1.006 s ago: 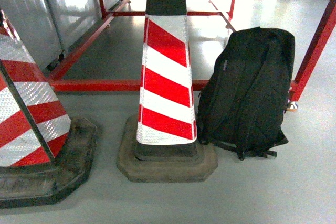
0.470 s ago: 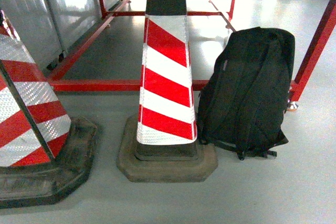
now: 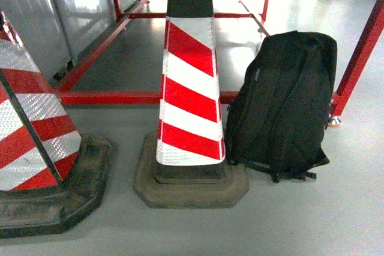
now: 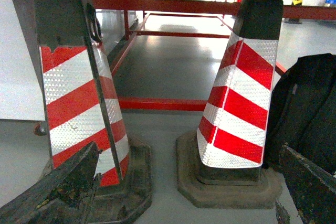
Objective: Sort blue parts and orange caps into right shelf containers
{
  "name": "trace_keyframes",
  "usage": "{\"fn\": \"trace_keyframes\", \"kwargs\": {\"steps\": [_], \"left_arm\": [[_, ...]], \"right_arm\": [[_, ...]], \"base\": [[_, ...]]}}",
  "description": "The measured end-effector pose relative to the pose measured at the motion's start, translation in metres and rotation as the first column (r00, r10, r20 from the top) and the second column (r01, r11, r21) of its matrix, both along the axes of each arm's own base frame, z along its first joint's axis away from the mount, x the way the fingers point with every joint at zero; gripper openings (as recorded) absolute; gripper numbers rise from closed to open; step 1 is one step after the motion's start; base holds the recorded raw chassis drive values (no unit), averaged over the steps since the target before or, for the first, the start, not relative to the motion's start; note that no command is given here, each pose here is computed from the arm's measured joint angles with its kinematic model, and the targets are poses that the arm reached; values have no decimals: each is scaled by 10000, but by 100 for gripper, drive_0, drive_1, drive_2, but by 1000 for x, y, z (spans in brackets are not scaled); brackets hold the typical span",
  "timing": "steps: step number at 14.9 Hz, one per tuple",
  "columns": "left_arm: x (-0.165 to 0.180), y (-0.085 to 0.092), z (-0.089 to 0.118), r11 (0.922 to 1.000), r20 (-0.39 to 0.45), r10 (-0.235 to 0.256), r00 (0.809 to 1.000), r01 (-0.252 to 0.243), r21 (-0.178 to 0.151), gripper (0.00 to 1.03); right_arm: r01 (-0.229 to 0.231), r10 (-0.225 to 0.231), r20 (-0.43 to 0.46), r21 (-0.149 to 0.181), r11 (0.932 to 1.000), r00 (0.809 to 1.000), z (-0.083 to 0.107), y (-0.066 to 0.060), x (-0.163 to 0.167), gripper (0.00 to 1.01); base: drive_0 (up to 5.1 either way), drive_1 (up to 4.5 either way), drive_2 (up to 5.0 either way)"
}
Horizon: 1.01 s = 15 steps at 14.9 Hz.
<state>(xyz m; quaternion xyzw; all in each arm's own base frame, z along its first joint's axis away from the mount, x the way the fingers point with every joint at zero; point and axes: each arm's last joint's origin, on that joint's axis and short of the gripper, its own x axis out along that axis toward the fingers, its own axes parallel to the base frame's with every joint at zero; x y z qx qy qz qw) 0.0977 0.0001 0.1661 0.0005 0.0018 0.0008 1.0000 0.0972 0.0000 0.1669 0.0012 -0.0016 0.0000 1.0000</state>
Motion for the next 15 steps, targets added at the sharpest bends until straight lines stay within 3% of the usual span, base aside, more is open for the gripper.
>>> {"fn": "trace_keyframes", "kwargs": {"steps": [15], "left_arm": [[0, 0, 0, 10000, 0, 4, 10000, -4, 0, 98]], "right_arm": [[0, 0, 0, 0, 10000, 10000, 0, 0, 0, 98]], "base": [[0, 0, 0]]}}
